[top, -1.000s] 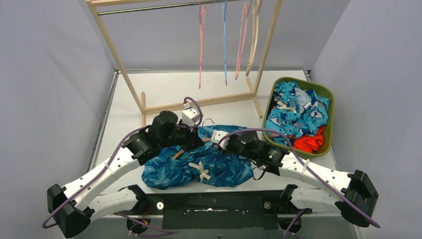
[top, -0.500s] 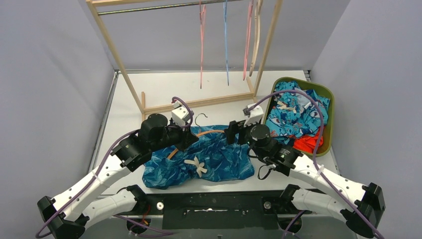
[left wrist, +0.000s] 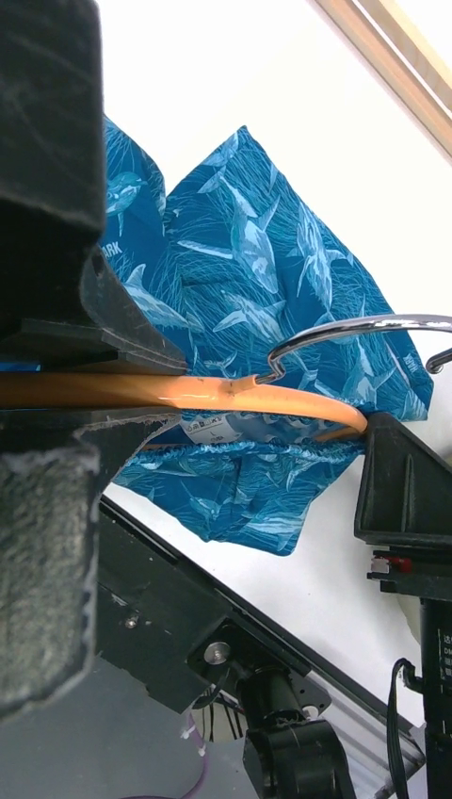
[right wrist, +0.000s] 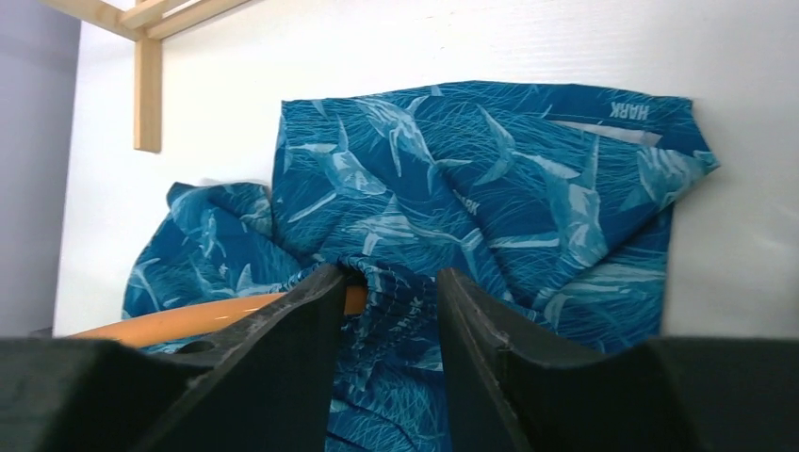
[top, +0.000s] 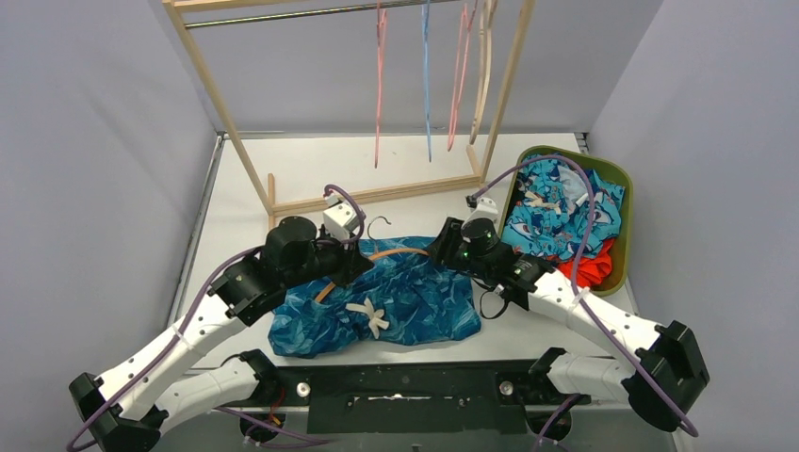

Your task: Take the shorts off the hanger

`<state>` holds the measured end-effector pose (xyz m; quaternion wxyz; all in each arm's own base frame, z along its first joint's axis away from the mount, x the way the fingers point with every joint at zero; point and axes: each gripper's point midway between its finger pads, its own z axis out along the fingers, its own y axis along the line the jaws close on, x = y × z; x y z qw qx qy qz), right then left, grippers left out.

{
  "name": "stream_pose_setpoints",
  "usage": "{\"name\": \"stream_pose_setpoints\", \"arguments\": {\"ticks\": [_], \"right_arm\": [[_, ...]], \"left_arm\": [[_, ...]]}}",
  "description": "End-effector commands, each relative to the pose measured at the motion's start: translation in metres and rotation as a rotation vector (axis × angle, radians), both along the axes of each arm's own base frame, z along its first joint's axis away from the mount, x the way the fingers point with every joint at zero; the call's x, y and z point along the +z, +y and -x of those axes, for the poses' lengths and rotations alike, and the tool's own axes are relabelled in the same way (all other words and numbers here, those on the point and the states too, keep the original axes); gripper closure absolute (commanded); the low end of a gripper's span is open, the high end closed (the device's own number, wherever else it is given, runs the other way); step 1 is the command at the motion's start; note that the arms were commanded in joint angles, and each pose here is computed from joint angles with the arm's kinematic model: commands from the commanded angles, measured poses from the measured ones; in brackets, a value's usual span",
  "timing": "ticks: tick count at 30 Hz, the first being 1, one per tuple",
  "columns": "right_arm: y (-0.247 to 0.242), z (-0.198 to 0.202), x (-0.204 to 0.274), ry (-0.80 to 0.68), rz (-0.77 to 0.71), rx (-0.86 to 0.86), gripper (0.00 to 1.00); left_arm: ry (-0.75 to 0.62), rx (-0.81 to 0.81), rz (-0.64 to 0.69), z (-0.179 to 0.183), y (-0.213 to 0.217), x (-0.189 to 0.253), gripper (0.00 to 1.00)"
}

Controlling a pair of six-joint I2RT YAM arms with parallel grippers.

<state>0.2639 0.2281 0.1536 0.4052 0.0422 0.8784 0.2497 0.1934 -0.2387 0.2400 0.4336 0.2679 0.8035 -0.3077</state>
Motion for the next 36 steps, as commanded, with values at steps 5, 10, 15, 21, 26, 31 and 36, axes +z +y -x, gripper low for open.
{"name": "stream_pose_setpoints", "arguments": {"ticks": [5,10,15,21,26,31,36], "right_arm": [[0.007,-0.010,0.014,-0.005,-0.032,-0.012,0.94],[-0.025,-0.023,0.010,-0.031,0.114,-0.124,1.00],[-0.055,-0.036,-0.017,0.068,0.206,-0.177,1.00],[-0.061,-0.045,-0.032,0.122,0.272,-0.162,1.00],[-0.035,-0.041,-0.025,0.102,0.170,-0.044,1.00],[-0.005,-0.025,-0.016,0.079,0.035,0.087,0.99],[0.000,-0.019,-0.016,0.107,0.018,0.099,0.98]], "left_arm": [[-0.114,0.045,0.101,-0.006,0.004,0.044,1.00],[-0.130,0.071,0.096,-0.006,0.012,0.047,1.00],[-0.145,0.059,0.133,0.002,0.016,0.056,1.00],[-0.151,0.027,0.178,0.014,0.017,0.065,1.00],[-0.162,0.096,0.164,0.006,0.026,0.062,1.00],[-0.187,0.137,0.181,-0.004,0.026,0.066,1.00],[-0.225,0.185,0.230,-0.013,0.027,0.077,1.00]]}}
